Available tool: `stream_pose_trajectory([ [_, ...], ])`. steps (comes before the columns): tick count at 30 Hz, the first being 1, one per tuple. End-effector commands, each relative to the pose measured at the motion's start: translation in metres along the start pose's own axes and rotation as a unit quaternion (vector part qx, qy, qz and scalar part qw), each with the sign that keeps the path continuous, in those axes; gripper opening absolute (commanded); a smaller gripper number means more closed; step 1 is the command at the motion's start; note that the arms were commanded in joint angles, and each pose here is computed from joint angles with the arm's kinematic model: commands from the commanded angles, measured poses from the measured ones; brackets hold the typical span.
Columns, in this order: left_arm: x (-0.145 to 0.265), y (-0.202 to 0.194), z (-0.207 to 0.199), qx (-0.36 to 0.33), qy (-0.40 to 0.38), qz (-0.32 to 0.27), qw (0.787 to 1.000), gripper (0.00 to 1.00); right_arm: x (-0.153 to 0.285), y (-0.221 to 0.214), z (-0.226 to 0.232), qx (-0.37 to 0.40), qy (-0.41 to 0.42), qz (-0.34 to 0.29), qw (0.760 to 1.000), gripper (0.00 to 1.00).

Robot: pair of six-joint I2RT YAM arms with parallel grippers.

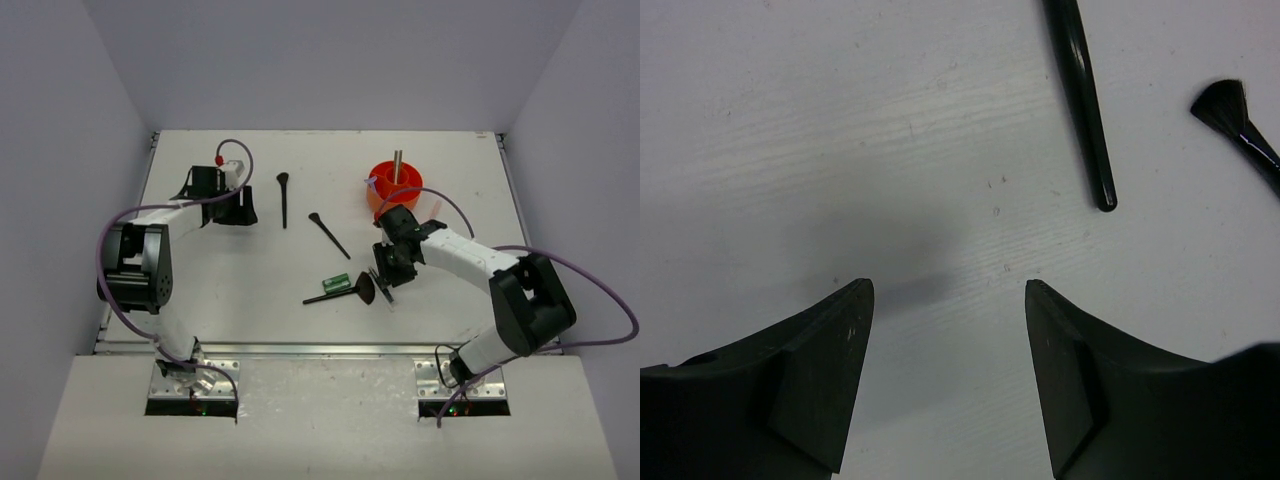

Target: Organize the makeup

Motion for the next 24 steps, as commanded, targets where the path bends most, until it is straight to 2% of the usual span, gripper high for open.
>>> stream_pose_trajectory([
  [1, 0.018, 0.02, 0.005, -0.005, 0.02, -0.042, 0.999, 0.6, -0.008, 0.007, -0.008, -0.004, -0.038, -0.011, 0.999, 0.33],
  [17, 0.017, 0.016, 0.004, -0.008, 0.018, -0.046, 0.999, 0.61, -0.031, 0.02, -0.014, 0.006, -0.077, -0.006, 0.997, 0.33],
  [24, 0.017, 0.014, 0.003, -0.007, 0.018, -0.044, 0.999, 0.61, -0.045, 0.032, -0.021, 0.038, -0.111, 0.0, 0.993, 0.35],
])
Point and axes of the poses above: each gripper's point midway between its finger pads, its own x axis back along the fingers, its own z axis along the line the jaws close on, y = z × x, the point moved 2 cm from there along x, back along the fingers, and after that the axes turned 13 degrees about -x, right-handed, at the moved point
